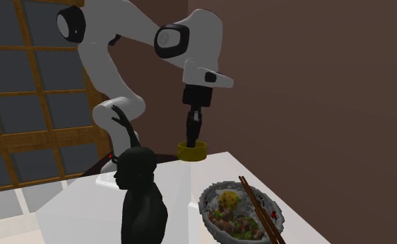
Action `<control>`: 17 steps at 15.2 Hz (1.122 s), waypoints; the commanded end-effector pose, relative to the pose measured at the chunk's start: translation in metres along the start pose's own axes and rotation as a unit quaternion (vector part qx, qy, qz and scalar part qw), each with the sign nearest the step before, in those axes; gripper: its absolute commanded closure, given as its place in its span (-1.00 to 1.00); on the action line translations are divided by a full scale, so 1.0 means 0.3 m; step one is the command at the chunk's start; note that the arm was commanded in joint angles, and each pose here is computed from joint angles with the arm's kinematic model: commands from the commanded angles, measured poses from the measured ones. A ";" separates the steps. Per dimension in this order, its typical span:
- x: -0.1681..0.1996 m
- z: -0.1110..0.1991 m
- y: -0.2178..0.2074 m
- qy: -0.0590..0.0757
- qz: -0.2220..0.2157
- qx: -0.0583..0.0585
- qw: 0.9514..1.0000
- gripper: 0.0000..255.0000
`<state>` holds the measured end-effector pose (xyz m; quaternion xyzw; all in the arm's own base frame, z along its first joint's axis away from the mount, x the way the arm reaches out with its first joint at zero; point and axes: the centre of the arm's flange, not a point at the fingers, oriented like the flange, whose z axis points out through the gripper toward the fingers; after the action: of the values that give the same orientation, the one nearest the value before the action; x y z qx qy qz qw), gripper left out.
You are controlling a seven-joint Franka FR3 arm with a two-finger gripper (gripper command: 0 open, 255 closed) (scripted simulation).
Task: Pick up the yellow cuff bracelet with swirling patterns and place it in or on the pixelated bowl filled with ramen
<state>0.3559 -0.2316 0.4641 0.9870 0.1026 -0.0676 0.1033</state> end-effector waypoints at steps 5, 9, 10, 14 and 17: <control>0.210 0.003 0.162 0.000 0.000 0.000 1.000 1.00; 0.340 0.007 0.268 0.000 0.000 0.000 1.000 1.00; 0.343 0.024 0.264 0.000 0.000 0.000 1.000 1.00; 0.354 0.092 0.251 0.000 0.000 0.000 1.000 1.00; 0.362 0.143 0.241 0.000 0.000 0.000 1.000 1.00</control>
<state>0.4726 -0.2895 0.4243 0.9869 0.1028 -0.0681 0.1037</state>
